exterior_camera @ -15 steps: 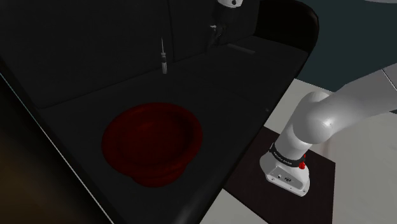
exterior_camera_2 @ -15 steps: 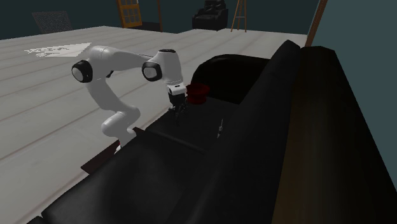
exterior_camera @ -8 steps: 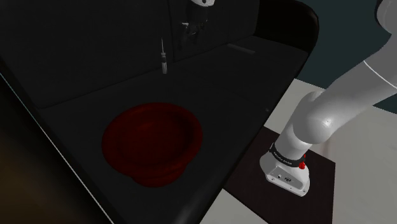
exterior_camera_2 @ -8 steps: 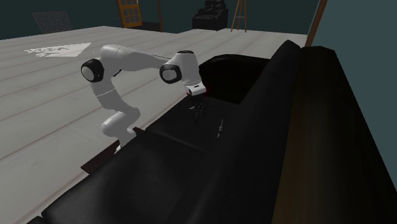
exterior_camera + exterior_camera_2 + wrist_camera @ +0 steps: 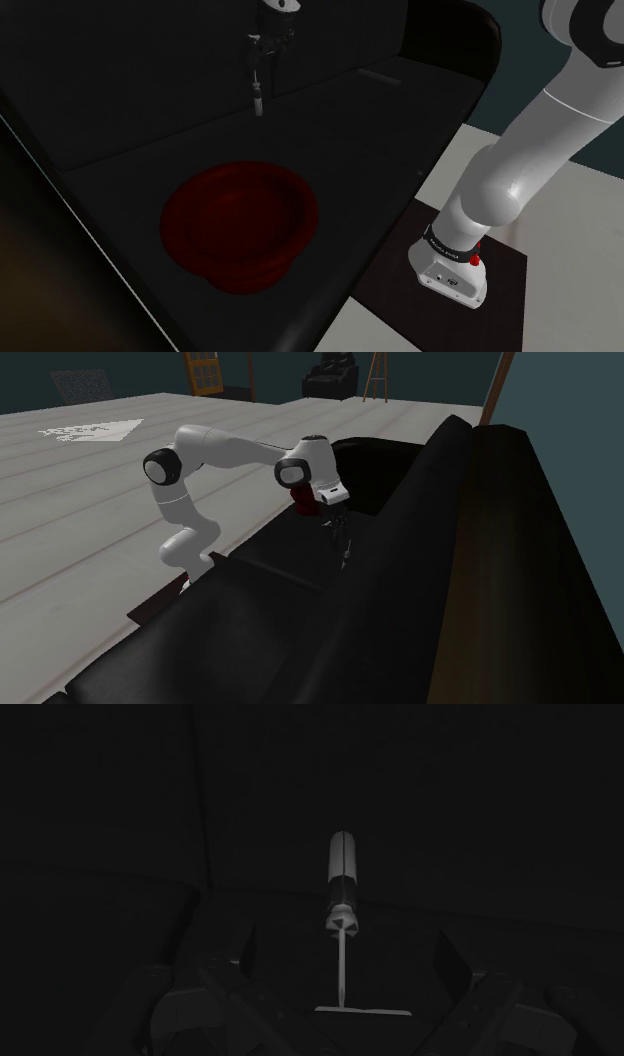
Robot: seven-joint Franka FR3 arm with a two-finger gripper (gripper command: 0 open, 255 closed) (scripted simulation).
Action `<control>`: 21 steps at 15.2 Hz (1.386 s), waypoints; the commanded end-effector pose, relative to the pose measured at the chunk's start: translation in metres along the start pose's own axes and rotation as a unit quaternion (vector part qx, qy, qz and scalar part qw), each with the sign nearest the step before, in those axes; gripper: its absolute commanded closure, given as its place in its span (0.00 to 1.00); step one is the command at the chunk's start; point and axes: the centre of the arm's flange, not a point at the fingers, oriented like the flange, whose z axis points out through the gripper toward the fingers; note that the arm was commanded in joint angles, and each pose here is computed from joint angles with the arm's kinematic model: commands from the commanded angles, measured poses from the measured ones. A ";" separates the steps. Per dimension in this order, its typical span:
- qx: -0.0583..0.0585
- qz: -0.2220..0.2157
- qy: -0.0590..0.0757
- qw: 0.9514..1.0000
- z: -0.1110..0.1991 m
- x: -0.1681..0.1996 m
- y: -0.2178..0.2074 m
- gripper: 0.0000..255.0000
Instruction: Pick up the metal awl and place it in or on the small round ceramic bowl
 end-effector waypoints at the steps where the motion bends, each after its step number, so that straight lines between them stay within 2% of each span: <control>1: 0.000 0.001 0.001 1.000 0.009 0.002 -0.001 0.00; 5: 0.000 0.001 0.001 1.000 0.033 0.002 -0.001 0.00; 13: 0.000 0.001 0.001 1.000 0.033 0.002 -0.001 0.00; 14: 0.000 0.001 0.001 1.000 0.033 0.002 -0.001 1.00; 21: 0.000 0.001 0.001 1.000 0.033 0.002 -0.001 1.00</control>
